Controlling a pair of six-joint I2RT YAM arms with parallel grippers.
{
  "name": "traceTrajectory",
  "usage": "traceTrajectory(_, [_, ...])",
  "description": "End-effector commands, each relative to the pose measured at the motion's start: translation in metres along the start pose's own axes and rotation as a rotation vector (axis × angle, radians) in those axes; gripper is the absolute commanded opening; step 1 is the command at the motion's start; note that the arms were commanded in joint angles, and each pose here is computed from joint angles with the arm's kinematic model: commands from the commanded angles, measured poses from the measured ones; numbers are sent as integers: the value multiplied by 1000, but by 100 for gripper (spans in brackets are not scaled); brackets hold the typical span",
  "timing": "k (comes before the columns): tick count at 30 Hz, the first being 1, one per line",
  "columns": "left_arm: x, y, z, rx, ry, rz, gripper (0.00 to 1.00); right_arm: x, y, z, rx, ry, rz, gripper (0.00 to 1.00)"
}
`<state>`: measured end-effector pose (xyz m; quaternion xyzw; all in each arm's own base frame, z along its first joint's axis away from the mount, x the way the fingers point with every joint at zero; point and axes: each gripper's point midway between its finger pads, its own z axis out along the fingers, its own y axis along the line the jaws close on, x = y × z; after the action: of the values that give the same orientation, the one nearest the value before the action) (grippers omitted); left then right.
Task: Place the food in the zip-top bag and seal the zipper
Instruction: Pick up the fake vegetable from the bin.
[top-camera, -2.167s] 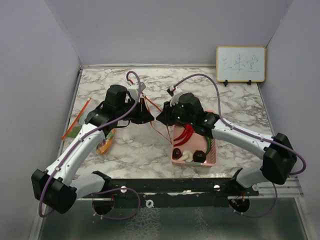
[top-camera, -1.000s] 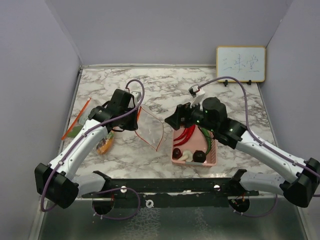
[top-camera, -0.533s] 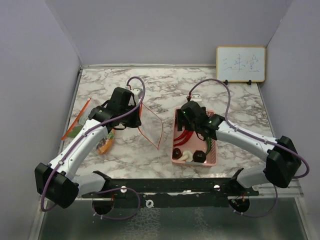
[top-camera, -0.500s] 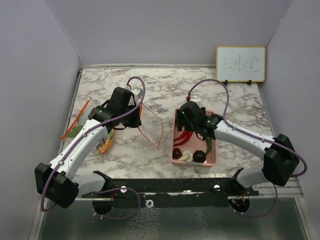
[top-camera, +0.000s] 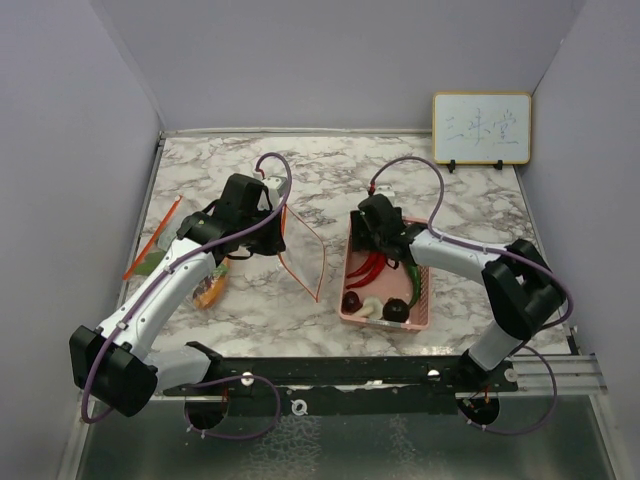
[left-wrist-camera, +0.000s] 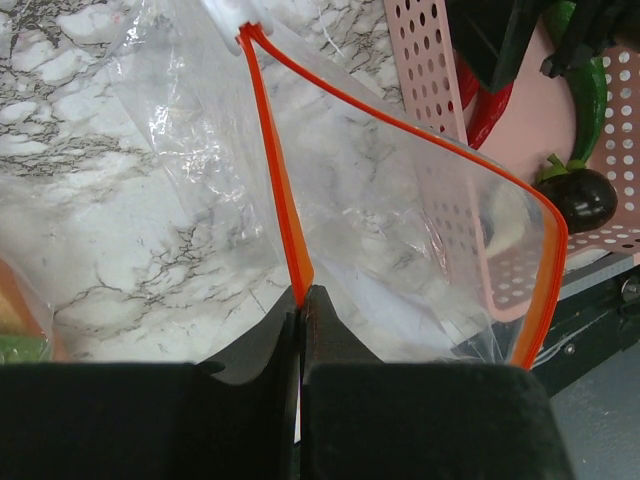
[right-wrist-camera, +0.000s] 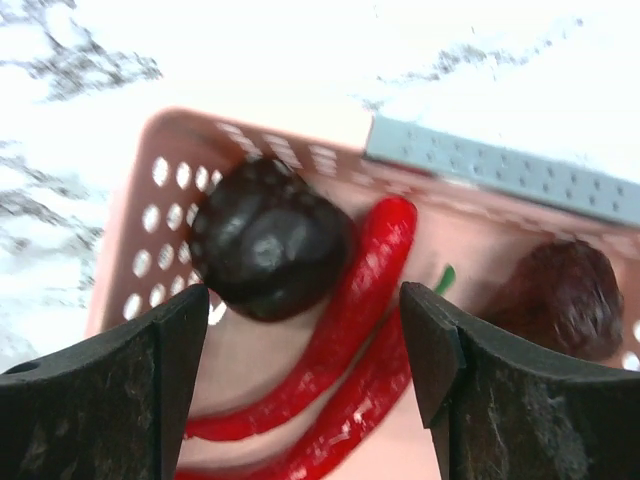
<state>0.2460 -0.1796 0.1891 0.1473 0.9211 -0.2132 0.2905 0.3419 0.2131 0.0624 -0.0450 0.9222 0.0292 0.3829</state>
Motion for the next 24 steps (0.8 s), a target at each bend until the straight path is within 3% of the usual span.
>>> traceTrajectory(1, [-8,-4,-3,25,-22,15,0,-32,21,16,-127,-126,31,76])
traceTrajectory(8, [-5,-4,0,26,-7,15,0,-27,28,41,-130,-112,1,75])
traceTrajectory(11, [-4,-3,1,23,-3,13,0,-18,29,47,-124,-76,7,59])
traceTrajectory(14, [-5,-3,1,25,-5,13,0,-16,28,41,-128,-66,21,31])
traceTrajectory(16, [-5,-3,1,22,-4,13,0,-21,26,29,-135,-78,35,18])
traceTrajectory(20, [-5,-2,6,24,1,12,0,-49,30,-19,-226,-142,44,13])
traceTrajectory(24, [-7,-3,11,28,2,11,0,-79,61,-95,-504,-245,13,12])
